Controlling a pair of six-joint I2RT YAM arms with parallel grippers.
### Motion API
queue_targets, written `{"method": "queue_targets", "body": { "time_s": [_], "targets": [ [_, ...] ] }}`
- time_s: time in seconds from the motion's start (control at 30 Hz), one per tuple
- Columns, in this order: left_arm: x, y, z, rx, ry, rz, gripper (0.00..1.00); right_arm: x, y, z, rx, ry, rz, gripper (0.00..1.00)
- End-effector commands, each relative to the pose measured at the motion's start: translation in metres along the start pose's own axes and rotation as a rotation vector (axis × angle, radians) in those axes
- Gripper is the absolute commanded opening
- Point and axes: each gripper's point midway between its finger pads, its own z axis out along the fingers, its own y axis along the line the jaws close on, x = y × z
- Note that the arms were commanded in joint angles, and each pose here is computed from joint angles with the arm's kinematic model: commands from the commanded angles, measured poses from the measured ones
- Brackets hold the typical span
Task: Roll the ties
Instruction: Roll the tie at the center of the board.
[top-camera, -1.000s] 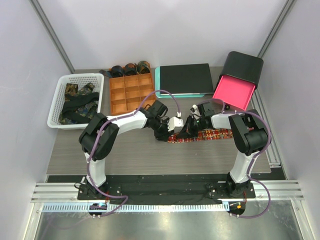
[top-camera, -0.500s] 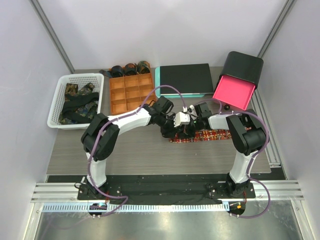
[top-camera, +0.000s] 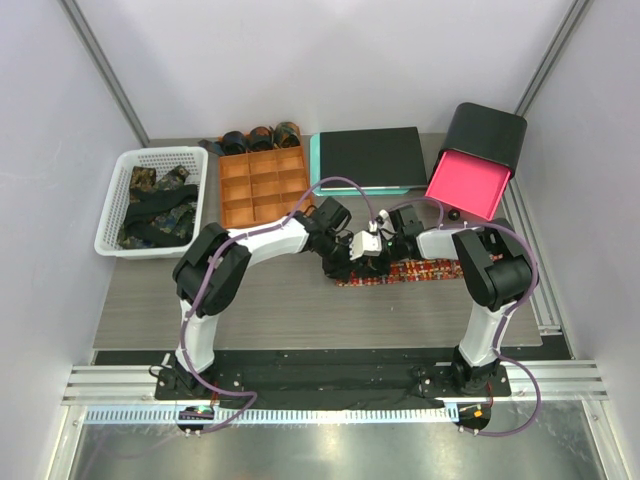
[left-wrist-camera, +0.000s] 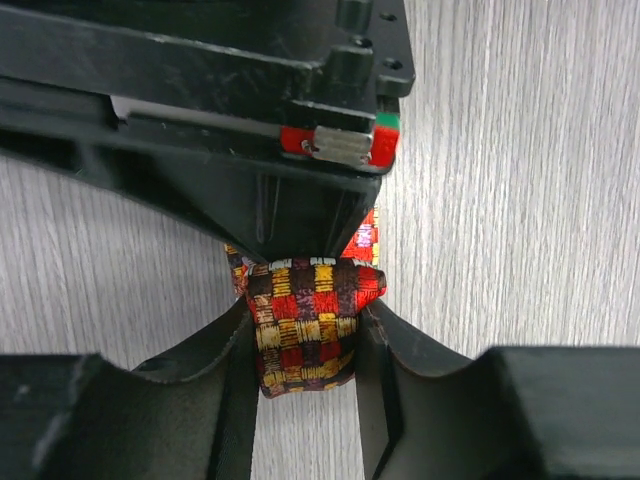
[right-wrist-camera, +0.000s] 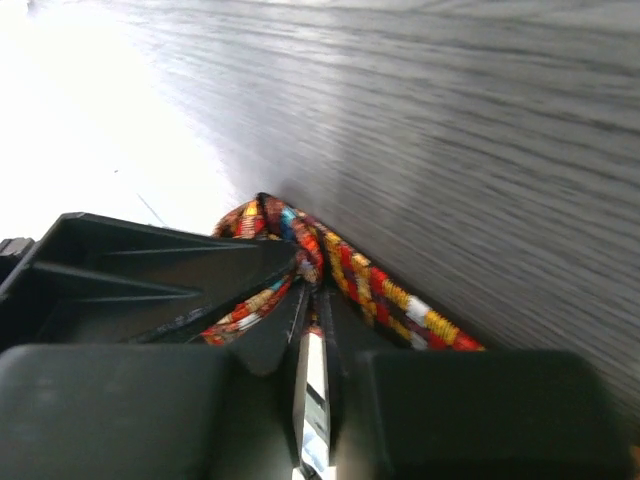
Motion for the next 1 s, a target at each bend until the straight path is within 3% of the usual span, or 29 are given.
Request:
{"method": "queue_targets", "body": {
  "time_s": [0.0,0.07,0.3,0.7,0.8,0.93,0.97],
  "targets": [
    [0.025,-0.013,0.011,0.044,0.084,-0.011,0.33,0.003,0.003,-0.009,0.013,0.006,-0.031,0.21],
    [0.032,-0.015,0.011,0.045,0.107,-0.005,0.31,0.001,0.012,-0.021,-0.002,-0.007,-0.045,0.28],
    [0.045,-0.02,0.011,0.055,0.142,0.001,0.31,0.003,0.04,-0.052,-0.079,-0.028,-0.098,0.37],
    [0.046,-0.018,0.012,0.061,0.148,0.012,0.31,-0.003,0.035,-0.038,-0.067,-0.051,-0.092,0.43],
    [0.046,-0.019,0.011,0.062,0.148,0.015,0.33,-0.007,0.032,-0.031,-0.063,-0.055,-0.084,0.29],
    [0.046,-0.017,0.008,0.056,0.146,0.013,0.35,0.0,0.022,-0.03,-0.036,-0.026,-0.08,0.03],
    [0.046,-0.016,0.007,0.051,0.146,0.009,0.37,-0.001,0.019,-0.033,-0.029,-0.029,-0.077,0.01]
  ]
}}
